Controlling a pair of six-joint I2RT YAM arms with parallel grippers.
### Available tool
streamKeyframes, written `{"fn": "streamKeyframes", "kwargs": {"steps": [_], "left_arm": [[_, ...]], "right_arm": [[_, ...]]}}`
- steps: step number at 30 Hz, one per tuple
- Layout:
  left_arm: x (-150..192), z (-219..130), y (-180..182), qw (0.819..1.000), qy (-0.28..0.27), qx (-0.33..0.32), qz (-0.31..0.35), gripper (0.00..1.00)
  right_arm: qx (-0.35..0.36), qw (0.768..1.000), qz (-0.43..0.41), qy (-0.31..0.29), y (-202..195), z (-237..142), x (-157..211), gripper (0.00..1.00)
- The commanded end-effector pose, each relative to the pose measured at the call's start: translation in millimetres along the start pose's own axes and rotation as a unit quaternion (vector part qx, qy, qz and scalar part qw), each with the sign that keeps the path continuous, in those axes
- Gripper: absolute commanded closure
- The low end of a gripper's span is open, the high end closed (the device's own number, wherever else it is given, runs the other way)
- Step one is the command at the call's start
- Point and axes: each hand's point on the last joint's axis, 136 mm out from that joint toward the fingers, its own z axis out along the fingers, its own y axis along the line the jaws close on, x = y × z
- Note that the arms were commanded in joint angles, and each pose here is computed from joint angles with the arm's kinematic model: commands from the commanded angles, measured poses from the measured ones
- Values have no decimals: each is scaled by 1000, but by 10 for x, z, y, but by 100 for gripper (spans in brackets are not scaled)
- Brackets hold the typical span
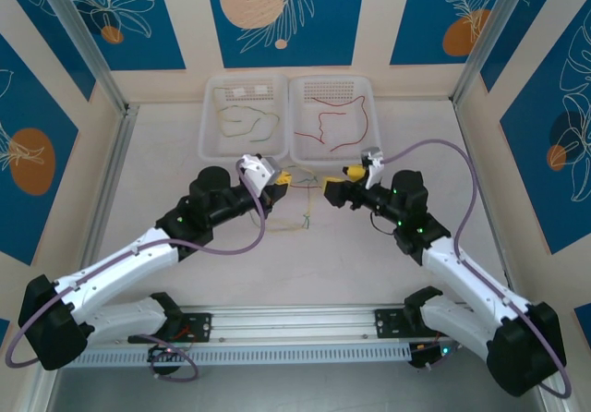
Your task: Untangle the cables
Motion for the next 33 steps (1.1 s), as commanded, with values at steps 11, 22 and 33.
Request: {"fn": "streamKeyframes", "kwargs": {"steps": [11, 22, 33], "left_arm": [[-60, -277, 190, 997, -48, -68, 3, 100], [29, -294, 226, 996, -46, -82, -2, 100], [114, -356, 351, 992, -42, -122, 0, 100]], "right_arm": [[-34, 995, 35, 85, 13, 458, 324, 35], [-105, 982, 59, 144, 339, 846, 573, 39], [-82, 980, 79, 160, 280, 938, 590, 67]]}}
